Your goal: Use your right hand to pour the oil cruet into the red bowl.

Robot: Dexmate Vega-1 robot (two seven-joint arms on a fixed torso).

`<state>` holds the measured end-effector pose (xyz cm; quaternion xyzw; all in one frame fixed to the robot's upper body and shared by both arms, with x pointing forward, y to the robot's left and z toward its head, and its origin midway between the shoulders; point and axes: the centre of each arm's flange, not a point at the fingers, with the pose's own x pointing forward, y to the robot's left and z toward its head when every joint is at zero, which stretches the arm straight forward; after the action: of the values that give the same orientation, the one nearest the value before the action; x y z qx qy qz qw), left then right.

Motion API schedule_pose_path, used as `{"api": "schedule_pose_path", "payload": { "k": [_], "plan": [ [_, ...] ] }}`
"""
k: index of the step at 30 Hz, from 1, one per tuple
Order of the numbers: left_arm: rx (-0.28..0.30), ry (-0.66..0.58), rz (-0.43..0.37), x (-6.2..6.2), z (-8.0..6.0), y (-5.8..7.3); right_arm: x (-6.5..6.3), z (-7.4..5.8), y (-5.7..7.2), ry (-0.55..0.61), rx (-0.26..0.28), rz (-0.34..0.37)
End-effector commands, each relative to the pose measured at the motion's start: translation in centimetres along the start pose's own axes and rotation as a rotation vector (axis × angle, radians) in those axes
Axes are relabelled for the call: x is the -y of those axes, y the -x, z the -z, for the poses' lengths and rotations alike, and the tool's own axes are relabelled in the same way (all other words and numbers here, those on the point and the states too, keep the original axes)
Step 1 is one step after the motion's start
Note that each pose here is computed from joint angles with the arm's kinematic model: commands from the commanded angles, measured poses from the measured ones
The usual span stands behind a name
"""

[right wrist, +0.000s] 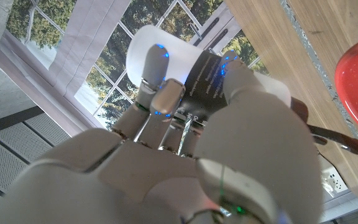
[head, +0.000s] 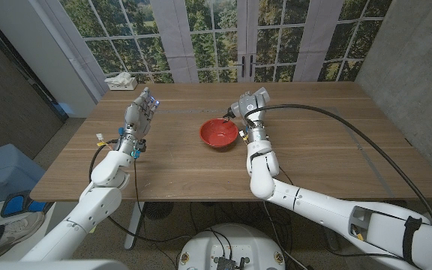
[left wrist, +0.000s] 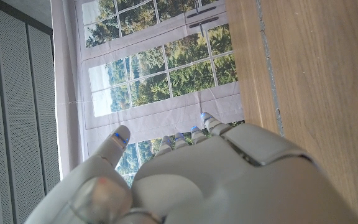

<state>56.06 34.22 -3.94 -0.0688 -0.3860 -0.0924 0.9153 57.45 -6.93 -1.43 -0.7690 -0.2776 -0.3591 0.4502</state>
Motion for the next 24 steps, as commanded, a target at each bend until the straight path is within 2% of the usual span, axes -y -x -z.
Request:
{"api": "schedule_pose_path", "payload": {
  "k": [1, 9, 10, 11, 12, 13, 14, 19, 24],
  "plan": [
    [0.004, 0.005, 0.001, -0.04, 0.07, -0.02, 0.13, 0.32, -0.1, 0.025, 0.01, -0.002],
    [0.002, 0.004, 0.002, -0.08, 0.12, 0.01, 0.22, 0.43, -0.37, 0.035, 0.025, -0.021],
    [0.003, 0.004, 0.001, -0.09, 0.12, 0.01, 0.21, 0.43, -0.37, 0.034, 0.026, -0.011],
    [0.003, 0.005, 0.001, -0.1, 0.12, 0.02, 0.04, 0.36, -0.58, 0.104, -0.022, 0.056],
    [0.004, 0.005, 0.0, -0.12, 0.11, 0.02, 0.01, 0.28, -0.45, 0.149, 0.0, 0.045],
    [0.005, 0.005, -0.001, -0.13, 0.11, 0.03, 0.07, 0.23, -0.47, 0.122, 0.017, 0.049],
    [0.004, 0.004, 0.0, -0.13, 0.11, 0.03, 0.15, 0.14, -0.55, 0.118, 0.015, 0.033],
    [0.002, 0.004, -0.001, -0.16, 0.1, 0.01, 0.18, 0.01, -0.56, 0.111, 0.058, 0.035],
    [0.002, 0.003, -0.002, -0.2, 0.11, -0.05, 0.1, -0.06, -0.71, 0.106, 0.092, -0.01]
  ]
}}
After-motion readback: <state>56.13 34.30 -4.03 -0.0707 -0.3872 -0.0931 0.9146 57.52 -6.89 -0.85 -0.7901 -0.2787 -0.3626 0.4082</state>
